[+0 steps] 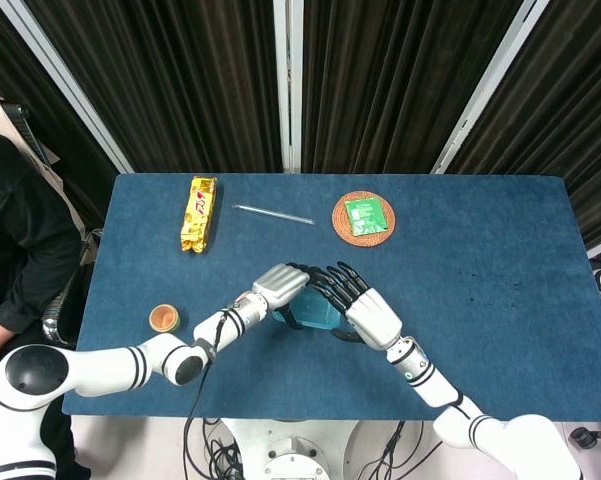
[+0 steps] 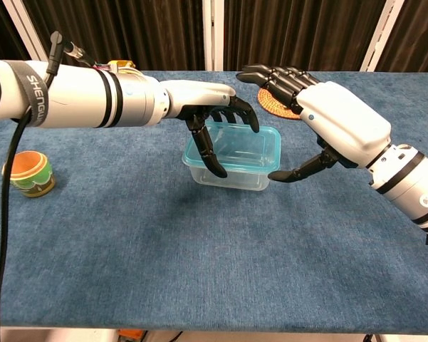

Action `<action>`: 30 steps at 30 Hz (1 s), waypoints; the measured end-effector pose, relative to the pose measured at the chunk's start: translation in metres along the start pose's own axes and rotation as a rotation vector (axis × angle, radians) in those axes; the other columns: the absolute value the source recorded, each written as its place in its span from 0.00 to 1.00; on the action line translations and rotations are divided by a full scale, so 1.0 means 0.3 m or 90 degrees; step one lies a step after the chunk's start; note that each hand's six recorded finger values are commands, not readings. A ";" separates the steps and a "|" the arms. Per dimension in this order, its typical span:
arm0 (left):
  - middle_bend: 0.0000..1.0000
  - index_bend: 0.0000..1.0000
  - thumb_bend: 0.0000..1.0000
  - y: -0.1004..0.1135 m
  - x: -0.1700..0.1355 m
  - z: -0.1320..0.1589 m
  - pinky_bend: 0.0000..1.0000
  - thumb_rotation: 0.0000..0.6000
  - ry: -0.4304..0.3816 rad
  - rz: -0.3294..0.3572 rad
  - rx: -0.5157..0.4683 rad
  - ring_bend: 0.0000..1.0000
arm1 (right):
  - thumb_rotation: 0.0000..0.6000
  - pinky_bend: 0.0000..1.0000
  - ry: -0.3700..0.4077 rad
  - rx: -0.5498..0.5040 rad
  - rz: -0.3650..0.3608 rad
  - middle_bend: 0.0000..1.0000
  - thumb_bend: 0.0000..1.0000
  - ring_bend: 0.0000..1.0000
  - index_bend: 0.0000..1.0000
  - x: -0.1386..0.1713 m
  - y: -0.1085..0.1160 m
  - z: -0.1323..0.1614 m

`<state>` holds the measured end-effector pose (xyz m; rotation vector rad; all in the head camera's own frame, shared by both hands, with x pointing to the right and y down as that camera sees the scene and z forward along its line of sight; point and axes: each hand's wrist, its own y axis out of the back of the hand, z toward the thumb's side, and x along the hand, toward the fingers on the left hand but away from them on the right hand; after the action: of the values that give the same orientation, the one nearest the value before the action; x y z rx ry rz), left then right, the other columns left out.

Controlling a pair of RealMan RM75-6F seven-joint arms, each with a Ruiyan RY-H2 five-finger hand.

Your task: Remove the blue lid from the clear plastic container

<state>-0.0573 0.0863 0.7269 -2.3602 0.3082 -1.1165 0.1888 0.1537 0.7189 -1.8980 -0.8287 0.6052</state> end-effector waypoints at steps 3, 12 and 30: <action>0.22 0.23 0.00 -0.001 0.000 -0.002 0.30 1.00 0.001 0.001 0.003 0.21 | 1.00 0.00 0.000 0.003 -0.003 0.00 0.02 0.00 0.00 -0.001 0.003 0.000; 0.20 0.21 0.00 0.000 -0.003 0.000 0.30 1.00 -0.001 0.001 0.004 0.21 | 1.00 0.00 -0.003 0.007 -0.014 0.00 0.02 0.00 0.00 -0.003 0.010 -0.003; 0.05 0.06 0.00 0.014 -0.020 0.014 0.13 1.00 -0.019 0.023 -0.017 0.04 | 1.00 0.00 0.013 -0.021 -0.053 0.07 0.35 0.00 0.29 0.006 0.029 -0.007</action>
<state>-0.0579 0.0866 0.7185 -2.3827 0.3553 -1.0663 0.1942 0.1510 0.7118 -1.8858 -0.9049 0.5236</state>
